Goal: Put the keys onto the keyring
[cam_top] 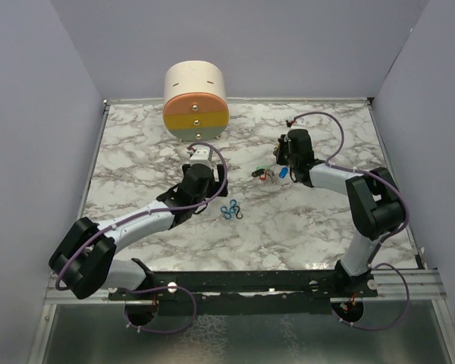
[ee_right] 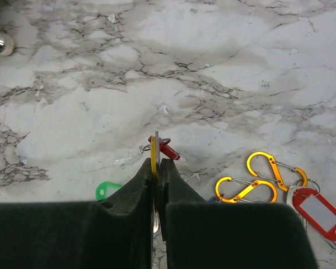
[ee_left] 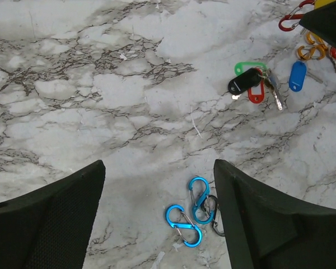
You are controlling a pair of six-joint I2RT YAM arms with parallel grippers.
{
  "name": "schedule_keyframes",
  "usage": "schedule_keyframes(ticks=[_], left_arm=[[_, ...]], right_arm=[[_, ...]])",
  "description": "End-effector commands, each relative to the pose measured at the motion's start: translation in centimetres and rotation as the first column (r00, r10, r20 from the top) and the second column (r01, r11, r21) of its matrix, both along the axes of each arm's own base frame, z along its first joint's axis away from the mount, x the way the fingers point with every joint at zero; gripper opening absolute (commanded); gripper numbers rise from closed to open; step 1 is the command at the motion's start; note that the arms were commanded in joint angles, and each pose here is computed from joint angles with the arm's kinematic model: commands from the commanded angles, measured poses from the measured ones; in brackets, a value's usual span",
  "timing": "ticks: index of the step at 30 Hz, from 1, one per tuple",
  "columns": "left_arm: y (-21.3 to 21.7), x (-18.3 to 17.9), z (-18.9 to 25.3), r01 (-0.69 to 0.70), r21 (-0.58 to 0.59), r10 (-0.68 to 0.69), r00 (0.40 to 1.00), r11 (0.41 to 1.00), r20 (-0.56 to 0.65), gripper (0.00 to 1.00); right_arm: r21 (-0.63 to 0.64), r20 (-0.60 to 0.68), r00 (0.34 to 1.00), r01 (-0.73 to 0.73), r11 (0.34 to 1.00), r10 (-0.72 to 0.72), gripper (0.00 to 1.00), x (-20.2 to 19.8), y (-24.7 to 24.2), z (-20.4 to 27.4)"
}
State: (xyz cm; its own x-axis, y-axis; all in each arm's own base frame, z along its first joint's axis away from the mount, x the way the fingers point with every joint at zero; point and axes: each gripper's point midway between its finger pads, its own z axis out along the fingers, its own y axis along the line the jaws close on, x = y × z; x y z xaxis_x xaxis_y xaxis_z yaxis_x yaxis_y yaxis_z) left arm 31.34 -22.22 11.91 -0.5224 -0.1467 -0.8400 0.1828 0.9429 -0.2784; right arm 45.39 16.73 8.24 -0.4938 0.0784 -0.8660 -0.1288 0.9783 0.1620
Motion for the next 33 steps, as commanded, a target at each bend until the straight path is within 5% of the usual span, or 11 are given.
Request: schedule_keyframes(ticks=[1,7,9,11,14,33], left_arm=[[-0.3,0.3,-0.1,0.006,-0.02,-0.006,1.0,1.0,0.007,0.85],[-0.6,0.4,-0.6,0.009,-0.013,-0.009,1.0,1.0,-0.007,0.93],[-0.6,0.4,-0.6,0.01,-0.015,-0.01,1.0,1.0,-0.006,0.93],[-0.6,0.4,-0.5,0.007,-0.019,-0.007,1.0,1.0,-0.003,0.93],[-0.5,0.3,-0.4,0.003,-0.023,-0.003,1.0,1.0,0.0,0.93],[-1.0,0.1,-0.8,0.018,-0.053,-0.019,1.0,0.998,-0.01,0.93]], right_arm=[[0.032,0.01,1.0,-0.005,0.999,0.005,0.01,1.8,0.2,0.1],[0.027,-0.007,1.0,0.023,0.999,-0.023,0.04,2.3,-0.5,-0.7],[0.027,-0.005,0.999,0.035,0.999,-0.035,0.15,2.3,-0.9,-0.5],[0.024,0.001,0.999,0.052,0.998,-0.052,0.38,2.2,-1.3,-0.3],[0.024,0.014,0.998,0.059,0.998,-0.059,0.51,1.8,-1.5,0.2],[0.112,-0.03,0.979,-0.197,0.974,0.202,0.53,-4.0,2.8,-0.5]])
